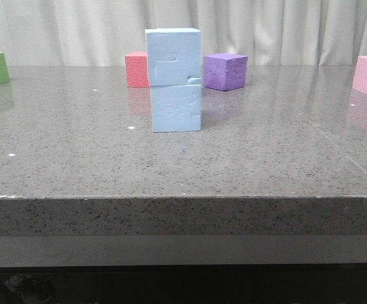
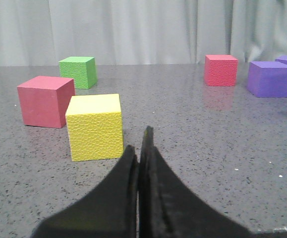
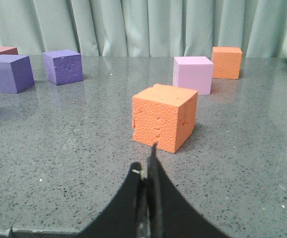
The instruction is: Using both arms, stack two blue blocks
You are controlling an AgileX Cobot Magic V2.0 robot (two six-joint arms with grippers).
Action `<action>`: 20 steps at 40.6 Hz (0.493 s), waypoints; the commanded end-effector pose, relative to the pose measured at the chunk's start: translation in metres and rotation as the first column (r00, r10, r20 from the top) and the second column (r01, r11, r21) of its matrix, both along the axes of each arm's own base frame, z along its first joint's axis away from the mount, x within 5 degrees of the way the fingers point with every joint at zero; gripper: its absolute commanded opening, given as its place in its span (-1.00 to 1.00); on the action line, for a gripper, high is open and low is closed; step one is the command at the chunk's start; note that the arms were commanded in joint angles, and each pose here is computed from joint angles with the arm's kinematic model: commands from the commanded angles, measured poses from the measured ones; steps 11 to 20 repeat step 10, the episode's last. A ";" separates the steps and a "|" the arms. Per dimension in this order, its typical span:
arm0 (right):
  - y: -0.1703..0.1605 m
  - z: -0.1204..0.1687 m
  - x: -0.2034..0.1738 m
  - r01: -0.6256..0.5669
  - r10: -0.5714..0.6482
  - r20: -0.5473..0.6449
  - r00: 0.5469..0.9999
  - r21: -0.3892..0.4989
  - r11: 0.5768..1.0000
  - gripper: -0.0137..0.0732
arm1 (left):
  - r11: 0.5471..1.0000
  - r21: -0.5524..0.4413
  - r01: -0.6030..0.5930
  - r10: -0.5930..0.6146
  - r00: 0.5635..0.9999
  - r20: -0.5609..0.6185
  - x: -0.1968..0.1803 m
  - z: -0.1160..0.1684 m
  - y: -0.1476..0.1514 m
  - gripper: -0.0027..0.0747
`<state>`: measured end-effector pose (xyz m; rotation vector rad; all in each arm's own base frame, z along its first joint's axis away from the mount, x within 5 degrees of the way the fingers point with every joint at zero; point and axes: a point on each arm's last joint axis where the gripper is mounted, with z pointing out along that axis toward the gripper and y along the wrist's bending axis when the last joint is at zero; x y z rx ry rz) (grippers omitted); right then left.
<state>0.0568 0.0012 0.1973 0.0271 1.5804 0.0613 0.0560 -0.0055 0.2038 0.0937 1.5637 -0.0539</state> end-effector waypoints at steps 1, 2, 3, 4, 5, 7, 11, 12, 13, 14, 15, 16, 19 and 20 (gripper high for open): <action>0.000 0.009 -0.002 0.006 -0.004 0.109 0.994 -0.014 1.000 -0.84 | 1.000 -0.019 -0.013 0.014 0.998 0.066 0.000 -0.004 0.001 -0.98; 0.000 0.009 -0.002 0.006 -0.004 0.109 0.994 -0.014 1.000 -0.84 | 1.000 -0.019 -0.010 0.011 0.998 0.066 0.000 -0.004 0.001 -0.98; 0.000 0.009 -0.002 0.006 -0.004 0.109 0.994 -0.014 1.000 -0.84 | 1.000 -0.019 -0.010 0.011 0.998 0.066 0.000 -0.004 0.001 -0.98; 0.000 0.009 -0.002 0.006 -0.004 0.109 0.994 -0.014 1.000 -0.84 | 1.000 -0.019 -0.010 0.011 0.998 0.066 0.000 -0.004 0.001 -0.98; 0.000 0.009 -0.002 0.006 -0.004 0.109 0.994 -0.014 1.000 -0.84 | 1.000 -0.019 -0.010 0.011 0.998 0.066 0.000 -0.004 0.001 -0.98; 0.000 0.009 -0.002 0.006 -0.004 0.109 0.994 -0.014 1.000 -0.84 | 1.000 -0.019 -0.010 0.011 0.998 0.065 0.000 -0.004 0.001 -0.98; 0.000 0.009 -0.002 0.006 -0.004 0.109 0.994 -0.014 1.000 -0.84 | 1.000 -0.019 -0.010 0.011 0.998 0.065 0.000 -0.004 0.001 -0.98; 0.000 0.009 -0.002 0.006 -0.004 0.109 0.994 -0.014 1.000 -0.84 | 1.000 -0.019 -0.010 0.011 0.998 0.065 0.000 -0.004 0.001 -0.98; 0.000 0.009 -0.002 0.006 -0.004 0.109 0.994 -0.014 1.000 -0.84 | 1.000 -0.019 -0.010 0.011 0.998 0.065 0.000 -0.004 0.001 -0.98; 0.000 0.009 -0.002 0.006 -0.004 0.109 0.994 -0.014 1.000 -0.84 | 1.000 -0.019 -0.010 0.011 0.998 0.065 0.000 -0.004 0.001 -0.98; 0.000 0.009 -0.002 0.006 -0.004 0.109 0.994 -0.014 1.000 -0.84 | 1.000 -0.019 -0.010 0.011 0.998 0.065 0.000 -0.004 0.001 -0.98; 0.000 0.009 -0.002 0.006 -0.004 0.109 0.994 -0.014 1.000 -0.84 | 1.000 -0.019 -0.010 0.011 0.998 0.065 0.000 -0.004 0.001 -0.98; 0.000 0.009 -0.002 0.006 -0.004 0.109 0.994 -0.014 1.000 -0.84 | 1.000 -0.019 -0.010 0.011 0.998 0.065 0.000 -0.004 0.001 -0.98; 0.000 0.009 -0.002 0.006 -0.004 0.109 0.994 -0.014 1.000 -0.84 | 1.000 -0.019 -0.010 0.011 0.998 0.065 0.000 -0.004 0.001 -0.98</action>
